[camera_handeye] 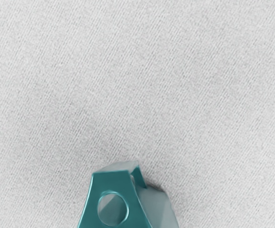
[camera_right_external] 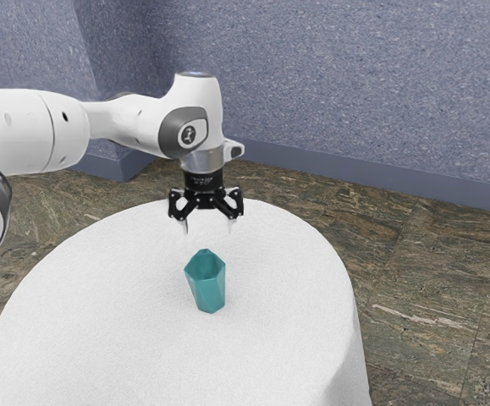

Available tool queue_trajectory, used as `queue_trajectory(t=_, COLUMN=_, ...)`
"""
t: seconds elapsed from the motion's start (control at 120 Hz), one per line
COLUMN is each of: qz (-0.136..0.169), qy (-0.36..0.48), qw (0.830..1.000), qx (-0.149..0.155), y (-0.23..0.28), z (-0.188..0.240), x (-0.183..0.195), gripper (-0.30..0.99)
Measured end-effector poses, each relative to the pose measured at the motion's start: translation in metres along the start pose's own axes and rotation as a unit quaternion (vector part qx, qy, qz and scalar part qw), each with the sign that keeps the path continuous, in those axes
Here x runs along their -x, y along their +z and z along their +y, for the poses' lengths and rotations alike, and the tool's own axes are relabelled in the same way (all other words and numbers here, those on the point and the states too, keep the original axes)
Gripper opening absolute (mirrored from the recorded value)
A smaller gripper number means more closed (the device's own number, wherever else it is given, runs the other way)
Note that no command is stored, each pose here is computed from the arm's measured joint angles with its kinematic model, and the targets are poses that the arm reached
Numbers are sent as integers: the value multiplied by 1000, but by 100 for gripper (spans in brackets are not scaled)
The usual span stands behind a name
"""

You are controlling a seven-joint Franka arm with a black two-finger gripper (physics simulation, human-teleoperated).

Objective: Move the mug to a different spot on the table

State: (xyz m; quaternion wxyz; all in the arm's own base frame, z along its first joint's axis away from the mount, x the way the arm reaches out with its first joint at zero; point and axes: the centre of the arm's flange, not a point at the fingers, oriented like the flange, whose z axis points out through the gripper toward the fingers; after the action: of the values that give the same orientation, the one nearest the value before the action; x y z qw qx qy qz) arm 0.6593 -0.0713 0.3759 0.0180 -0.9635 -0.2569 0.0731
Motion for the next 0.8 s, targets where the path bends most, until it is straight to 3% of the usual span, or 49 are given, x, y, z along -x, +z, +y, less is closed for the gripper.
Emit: queue_trajectory(t=0.8, qz=1, qy=-71, qw=997, qx=1, y=79, z=3, x=-12, gripper=69)
